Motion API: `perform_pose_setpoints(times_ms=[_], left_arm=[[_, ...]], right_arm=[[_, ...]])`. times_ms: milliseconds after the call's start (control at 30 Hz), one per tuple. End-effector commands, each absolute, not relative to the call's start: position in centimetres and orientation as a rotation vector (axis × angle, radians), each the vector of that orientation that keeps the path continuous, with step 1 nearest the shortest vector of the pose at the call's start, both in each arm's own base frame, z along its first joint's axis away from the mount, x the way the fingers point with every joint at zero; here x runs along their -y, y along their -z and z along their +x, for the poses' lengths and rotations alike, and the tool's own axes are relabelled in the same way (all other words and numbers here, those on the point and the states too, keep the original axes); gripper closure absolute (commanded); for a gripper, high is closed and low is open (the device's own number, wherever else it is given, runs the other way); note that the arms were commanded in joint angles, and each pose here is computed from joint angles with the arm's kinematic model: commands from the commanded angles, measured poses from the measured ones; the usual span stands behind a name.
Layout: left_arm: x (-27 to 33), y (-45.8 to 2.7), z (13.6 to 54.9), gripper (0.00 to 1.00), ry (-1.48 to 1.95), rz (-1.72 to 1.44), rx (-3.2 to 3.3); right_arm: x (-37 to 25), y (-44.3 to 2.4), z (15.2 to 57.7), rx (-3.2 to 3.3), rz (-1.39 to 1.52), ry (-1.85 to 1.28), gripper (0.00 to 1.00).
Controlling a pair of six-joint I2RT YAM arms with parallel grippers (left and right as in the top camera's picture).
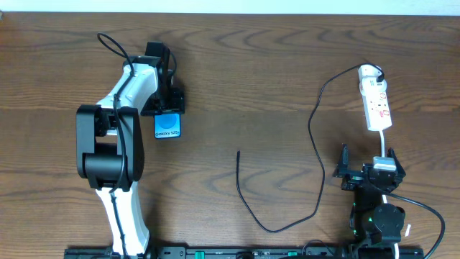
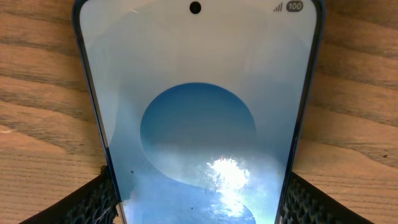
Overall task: Plug charger to phone and switch on socket
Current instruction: 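Close the left gripper on the phone's bottom edge, then lift the phone with the left gripper and turn it rightward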
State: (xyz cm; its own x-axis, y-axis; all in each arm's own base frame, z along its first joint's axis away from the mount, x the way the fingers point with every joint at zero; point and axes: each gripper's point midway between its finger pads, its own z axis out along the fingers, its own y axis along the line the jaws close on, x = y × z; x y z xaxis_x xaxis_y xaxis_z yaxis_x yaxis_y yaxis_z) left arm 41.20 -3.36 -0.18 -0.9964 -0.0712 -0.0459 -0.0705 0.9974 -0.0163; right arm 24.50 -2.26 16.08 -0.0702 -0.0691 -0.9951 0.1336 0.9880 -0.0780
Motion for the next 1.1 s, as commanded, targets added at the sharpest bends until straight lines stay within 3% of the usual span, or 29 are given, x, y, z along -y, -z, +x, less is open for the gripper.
perform_pose_setpoints(times_ms=[0,1067], left_arm=[[3.1,1.3,39.9,0.93,0.005,-0.118,-3.140],[3.2,-6.8,41.5,0.93,0.037,-0.112,-2.958]], right_arm=[[2.3,-16.1,24.5,-1.630,0.064,0.163,0.01],[2.3,-16.1,24.5,-1.630,0.064,0.162,0.01]])
